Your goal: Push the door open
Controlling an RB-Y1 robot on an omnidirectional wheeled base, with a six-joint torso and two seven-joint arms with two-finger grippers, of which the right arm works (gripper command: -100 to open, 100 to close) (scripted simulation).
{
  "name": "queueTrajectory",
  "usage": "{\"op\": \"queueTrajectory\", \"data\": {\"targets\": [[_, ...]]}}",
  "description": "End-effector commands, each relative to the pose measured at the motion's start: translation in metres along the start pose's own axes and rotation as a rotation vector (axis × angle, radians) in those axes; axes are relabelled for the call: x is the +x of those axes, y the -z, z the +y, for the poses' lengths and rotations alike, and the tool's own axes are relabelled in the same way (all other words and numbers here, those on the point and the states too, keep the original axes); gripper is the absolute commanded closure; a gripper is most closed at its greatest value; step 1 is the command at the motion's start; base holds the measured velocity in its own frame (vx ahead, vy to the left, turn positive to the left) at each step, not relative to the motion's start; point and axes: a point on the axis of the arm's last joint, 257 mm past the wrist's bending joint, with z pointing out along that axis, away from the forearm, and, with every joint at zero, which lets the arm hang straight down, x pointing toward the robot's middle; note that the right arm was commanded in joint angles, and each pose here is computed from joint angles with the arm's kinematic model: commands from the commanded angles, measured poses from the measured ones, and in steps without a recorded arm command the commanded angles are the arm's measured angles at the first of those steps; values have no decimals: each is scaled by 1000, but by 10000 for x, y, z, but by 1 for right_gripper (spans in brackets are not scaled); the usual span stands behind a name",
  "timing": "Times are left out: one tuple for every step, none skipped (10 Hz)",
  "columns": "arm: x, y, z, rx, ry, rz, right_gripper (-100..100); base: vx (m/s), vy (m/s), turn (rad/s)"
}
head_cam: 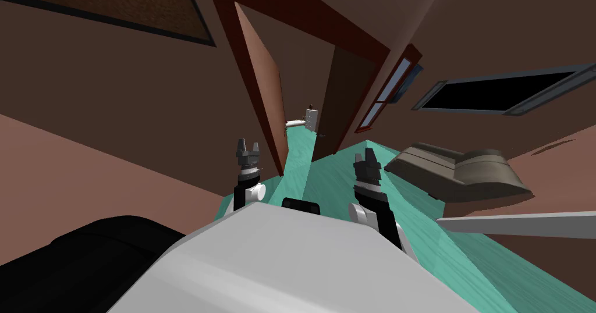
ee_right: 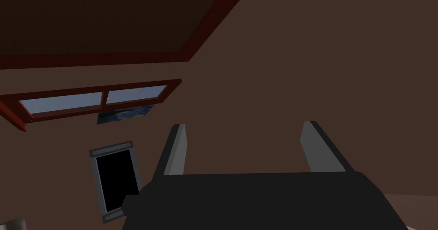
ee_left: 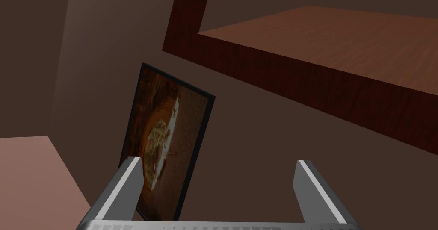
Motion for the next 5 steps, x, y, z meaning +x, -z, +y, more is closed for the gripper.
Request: {"op": "queueTrajectory", "data": {"targets": [[52, 7, -102, 11, -11, 11, -100, 157, -37, 46], [84, 12, -165, 18, -17, 18, -100, 119, -71, 107], [116, 17, -227, 25, -24, 24, -100, 108, -78, 59], [159, 25, -310, 34, -33, 32, -100, 127, -73, 59], [181, 30, -354, 39, -38, 36, -100, 108, -68, 53]]}}
